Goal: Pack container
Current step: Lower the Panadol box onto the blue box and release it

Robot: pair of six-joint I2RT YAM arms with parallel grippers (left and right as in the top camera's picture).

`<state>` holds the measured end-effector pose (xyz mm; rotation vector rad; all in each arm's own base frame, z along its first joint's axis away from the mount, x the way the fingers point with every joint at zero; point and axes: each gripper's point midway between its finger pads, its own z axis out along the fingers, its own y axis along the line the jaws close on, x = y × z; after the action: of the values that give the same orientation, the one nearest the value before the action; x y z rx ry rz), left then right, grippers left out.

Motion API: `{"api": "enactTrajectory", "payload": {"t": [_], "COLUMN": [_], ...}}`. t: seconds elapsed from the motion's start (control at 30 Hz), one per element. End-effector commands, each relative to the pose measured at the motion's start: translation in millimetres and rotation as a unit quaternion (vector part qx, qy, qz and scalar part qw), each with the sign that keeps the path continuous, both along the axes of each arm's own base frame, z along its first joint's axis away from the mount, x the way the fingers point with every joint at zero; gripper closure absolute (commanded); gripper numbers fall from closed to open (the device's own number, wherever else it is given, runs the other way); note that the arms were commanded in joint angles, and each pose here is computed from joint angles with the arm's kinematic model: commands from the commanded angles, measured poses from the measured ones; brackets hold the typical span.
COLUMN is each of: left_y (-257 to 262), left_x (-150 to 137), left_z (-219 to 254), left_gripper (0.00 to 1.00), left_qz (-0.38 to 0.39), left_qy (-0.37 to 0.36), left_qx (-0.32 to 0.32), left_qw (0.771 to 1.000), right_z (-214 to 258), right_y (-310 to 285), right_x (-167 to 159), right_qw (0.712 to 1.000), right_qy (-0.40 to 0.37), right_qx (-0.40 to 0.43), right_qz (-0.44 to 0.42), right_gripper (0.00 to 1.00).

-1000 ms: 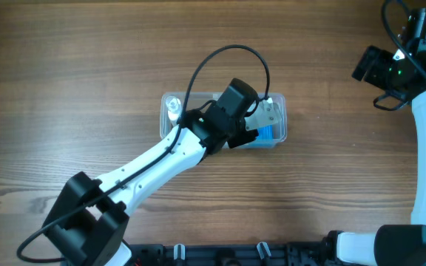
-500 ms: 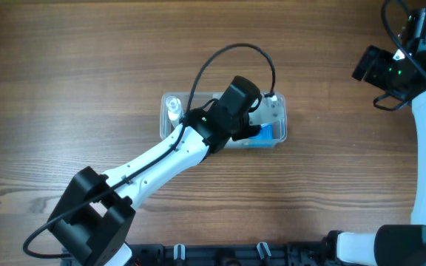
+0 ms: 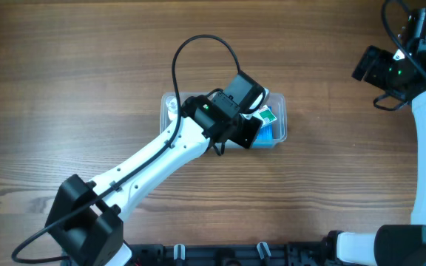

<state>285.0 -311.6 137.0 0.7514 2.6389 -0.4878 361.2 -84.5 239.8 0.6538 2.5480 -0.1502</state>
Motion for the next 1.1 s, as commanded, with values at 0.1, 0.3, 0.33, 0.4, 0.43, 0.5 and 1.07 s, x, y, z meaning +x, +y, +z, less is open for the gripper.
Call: {"api": "enactTrajectory", "payload": {"t": [0.1,0.3,0.33,0.4,0.43,0.5,1.07], "left_y": [-8.9,-9.1,-9.2,-9.5,-9.0,-3.7,22.1], "left_x": [-3.2,-6.4,-7.1,-6.9,-6.5,-1.4,44.9], "left_z": [-33.7,-54.3,-54.8,-55.0,-56.1,-61.6,-77.5], "left_gripper": [0.96,0.96,0.96,0.96,0.96,0.96,0.96], "left_qz": [0.076,0.086,0.085,0.085,0.086,0.095,0.13], "left_qy": [0.081,0.109,0.109,0.109,0.109,0.096,0.04], "left_qx": [-0.002,0.012,0.014,0.013,0.015,0.032,0.064], "left_qw": [0.994,0.99,0.99,0.99,0.99,0.99,0.989], "right_z": [5.9,5.9,5.9,5.9,5.9,5.9,5.9], "right_y": [-1.6,-1.6,-1.6,-1.6,-1.6,-1.6,-1.6], "right_x": [0.9,0.9,0.9,0.9,0.9,0.9,0.9], "right_qw": [1.0,1.0,1.0,1.0,1.0,1.0,1.0], "right_qy": [-0.007,-0.007,-0.007,-0.007,-0.007,-0.007,-0.007], "right_qx": [-0.008,-0.007,-0.008,-0.008,-0.008,-0.007,-0.007], "right_qz": [0.005,0.005,0.005,0.005,0.005,0.004,0.005], "right_gripper": [0.0,0.0,0.0,0.0,0.0,0.0,0.0]}}
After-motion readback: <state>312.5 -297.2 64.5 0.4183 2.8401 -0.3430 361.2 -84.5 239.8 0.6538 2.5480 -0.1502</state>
